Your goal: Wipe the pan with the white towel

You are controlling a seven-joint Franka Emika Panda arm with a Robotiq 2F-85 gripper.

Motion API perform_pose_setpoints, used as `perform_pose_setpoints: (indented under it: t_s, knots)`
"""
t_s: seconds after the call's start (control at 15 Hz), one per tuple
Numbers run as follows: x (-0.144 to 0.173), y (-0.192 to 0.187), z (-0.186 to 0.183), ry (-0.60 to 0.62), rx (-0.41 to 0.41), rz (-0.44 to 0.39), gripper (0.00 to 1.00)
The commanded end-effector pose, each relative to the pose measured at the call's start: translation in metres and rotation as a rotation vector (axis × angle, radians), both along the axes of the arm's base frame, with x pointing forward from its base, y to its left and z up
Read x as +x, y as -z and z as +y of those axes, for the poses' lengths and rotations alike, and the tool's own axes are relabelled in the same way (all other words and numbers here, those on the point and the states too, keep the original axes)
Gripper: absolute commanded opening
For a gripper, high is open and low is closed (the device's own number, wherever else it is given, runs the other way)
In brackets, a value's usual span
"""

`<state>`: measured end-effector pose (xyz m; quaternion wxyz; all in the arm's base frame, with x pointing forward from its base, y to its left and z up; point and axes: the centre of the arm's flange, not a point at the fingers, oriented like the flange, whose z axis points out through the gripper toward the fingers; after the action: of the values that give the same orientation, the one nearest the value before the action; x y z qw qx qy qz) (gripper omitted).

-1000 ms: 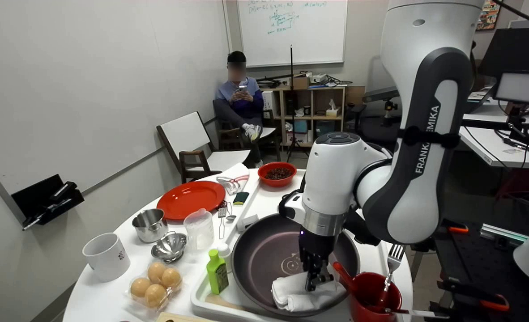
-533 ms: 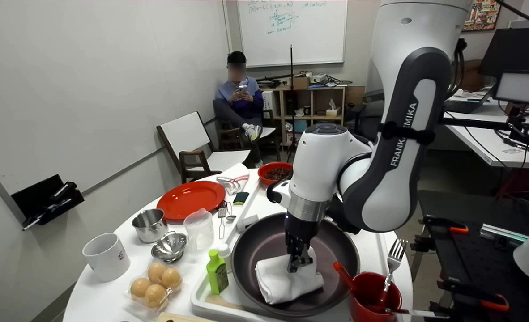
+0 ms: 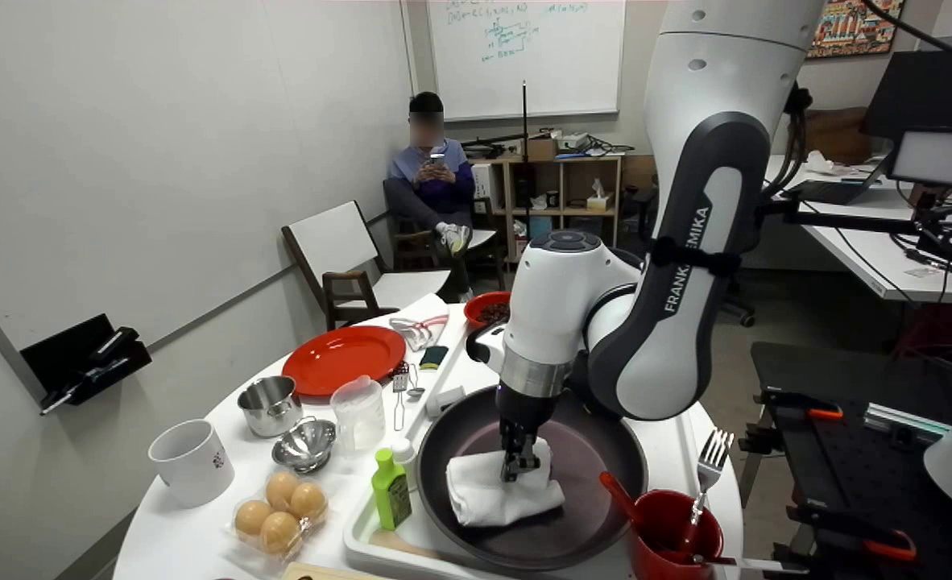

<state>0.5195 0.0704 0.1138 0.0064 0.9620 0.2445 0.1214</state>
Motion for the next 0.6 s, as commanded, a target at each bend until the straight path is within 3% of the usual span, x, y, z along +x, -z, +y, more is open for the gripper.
perform_pose_setpoints:
  t_s: [0.0,0.53]
  knots:
    - [0.020,0.006,-0.011,0.050,-0.018,-0.013,0.08]
    - [0.024,-0.002,-0.044,0.105,-0.043,-0.039,0.08]
